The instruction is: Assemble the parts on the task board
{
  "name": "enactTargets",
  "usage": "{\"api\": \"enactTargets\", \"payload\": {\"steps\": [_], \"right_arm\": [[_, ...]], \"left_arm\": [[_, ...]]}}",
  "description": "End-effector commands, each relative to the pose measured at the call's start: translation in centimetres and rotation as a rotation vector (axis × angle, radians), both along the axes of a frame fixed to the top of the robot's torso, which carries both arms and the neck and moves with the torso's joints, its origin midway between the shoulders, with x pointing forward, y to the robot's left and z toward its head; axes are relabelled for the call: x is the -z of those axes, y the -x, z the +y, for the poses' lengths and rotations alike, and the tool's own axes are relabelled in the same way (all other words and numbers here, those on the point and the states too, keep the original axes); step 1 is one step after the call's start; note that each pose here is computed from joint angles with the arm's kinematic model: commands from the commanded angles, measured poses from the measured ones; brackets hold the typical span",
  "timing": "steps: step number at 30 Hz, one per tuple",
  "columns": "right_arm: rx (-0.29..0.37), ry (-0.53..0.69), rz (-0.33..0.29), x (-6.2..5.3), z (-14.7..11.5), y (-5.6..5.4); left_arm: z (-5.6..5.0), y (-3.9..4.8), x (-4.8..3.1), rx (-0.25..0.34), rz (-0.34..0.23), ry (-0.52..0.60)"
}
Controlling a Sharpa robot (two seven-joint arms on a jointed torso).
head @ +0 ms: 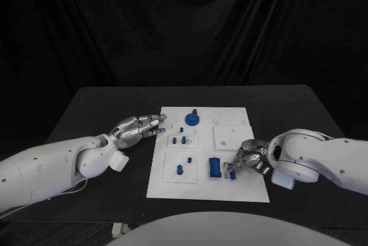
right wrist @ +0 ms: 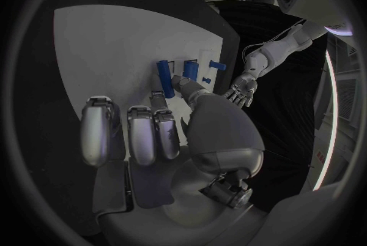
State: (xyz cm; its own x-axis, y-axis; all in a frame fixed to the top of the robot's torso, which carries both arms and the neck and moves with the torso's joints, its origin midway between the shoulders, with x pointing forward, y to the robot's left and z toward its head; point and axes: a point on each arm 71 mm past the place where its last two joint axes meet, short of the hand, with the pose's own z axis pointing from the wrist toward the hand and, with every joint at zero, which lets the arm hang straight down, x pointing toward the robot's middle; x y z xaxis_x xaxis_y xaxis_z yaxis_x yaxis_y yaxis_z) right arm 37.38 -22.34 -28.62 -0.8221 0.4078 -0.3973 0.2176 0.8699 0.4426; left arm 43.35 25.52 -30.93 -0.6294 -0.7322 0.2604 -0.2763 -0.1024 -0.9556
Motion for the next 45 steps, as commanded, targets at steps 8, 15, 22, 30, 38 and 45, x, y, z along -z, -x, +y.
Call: {"api": "enactTargets", "payload": {"steps": [8,15,22,30,38,45], "right_arm": [[0.003,0.01,0.002,0.11,-0.27,0.08],[0.003,0.015,0.006,0.19,-0.42,0.01],[0.002,0.014,0.006,0.21,-0.48,-0.05],[-0.001,0.011,0.005,0.2,-0.36,-0.04],[-0.006,0.01,0.006,0.22,-0.12,-0.07],[-0.012,0.014,0.012,0.28,0.05,-0.09]], "left_arm": [[-0.25,0.04,-0.01,0.012,0.002,0.017],[-0.32,0.04,0.02,0.014,0.005,0.017],[-0.32,0.04,0.05,0.015,0.006,0.016],[-0.31,0.05,0.08,0.016,0.008,0.015],[-0.33,0.04,0.12,0.018,0.01,0.014],[-0.35,0.05,0.13,0.019,0.011,0.014]]}}
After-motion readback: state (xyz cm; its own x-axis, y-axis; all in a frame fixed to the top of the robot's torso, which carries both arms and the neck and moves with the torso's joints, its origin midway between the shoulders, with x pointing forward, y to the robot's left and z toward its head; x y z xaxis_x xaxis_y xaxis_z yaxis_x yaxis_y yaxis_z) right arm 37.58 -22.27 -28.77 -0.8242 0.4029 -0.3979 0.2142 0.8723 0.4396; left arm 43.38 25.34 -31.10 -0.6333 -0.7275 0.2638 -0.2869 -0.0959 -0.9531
